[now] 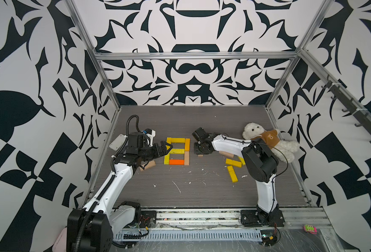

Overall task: Assemble the number 8 with building blocks
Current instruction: Move the building block to the center of the board.

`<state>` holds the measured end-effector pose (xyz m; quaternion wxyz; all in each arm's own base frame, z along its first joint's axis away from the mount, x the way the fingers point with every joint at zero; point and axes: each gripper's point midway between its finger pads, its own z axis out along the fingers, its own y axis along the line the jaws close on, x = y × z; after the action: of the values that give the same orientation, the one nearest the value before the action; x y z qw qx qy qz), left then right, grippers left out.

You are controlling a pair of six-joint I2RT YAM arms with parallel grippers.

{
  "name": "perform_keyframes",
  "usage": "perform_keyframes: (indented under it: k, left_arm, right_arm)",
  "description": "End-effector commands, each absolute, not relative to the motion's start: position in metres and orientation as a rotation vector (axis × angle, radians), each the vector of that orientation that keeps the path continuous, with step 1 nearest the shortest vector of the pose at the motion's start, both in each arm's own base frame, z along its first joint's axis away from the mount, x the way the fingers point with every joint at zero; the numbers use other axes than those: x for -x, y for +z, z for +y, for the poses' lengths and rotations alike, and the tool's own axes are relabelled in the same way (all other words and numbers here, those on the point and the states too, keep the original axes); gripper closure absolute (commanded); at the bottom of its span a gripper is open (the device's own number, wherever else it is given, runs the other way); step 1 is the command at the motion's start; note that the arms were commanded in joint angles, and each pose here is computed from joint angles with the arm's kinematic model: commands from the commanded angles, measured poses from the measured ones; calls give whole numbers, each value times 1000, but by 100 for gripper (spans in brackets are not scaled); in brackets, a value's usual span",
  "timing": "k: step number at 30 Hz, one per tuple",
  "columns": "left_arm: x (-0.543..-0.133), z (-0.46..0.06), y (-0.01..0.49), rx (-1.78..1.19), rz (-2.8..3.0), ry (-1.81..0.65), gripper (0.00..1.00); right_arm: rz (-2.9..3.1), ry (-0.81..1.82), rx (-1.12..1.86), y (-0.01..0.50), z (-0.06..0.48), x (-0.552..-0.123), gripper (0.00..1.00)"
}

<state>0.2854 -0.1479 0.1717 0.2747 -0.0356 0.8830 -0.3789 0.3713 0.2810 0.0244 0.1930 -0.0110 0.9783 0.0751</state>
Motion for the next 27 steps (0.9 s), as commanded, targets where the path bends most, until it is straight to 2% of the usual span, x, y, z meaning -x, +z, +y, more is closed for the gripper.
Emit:
perform_keyframes:
  k: [1, 12, 16, 27]
  left_arm:
    - [-280, -145, 158, 151, 2416, -1010, 1]
    - [-278, -140, 151, 241, 2449, -990, 1]
    - [-273, -129, 146, 309, 2481, -915, 1]
    - [-244, -89, 114, 652, 2586, -658, 1]
  right_arm:
    - [2715, 172, -129, 29, 273, -382, 83]
    - [2681, 152, -171, 32, 278, -398, 74]
    - [2667, 168, -154, 37, 279, -399, 60]
    - [2549, 402, 30, 83, 304, -386, 38]
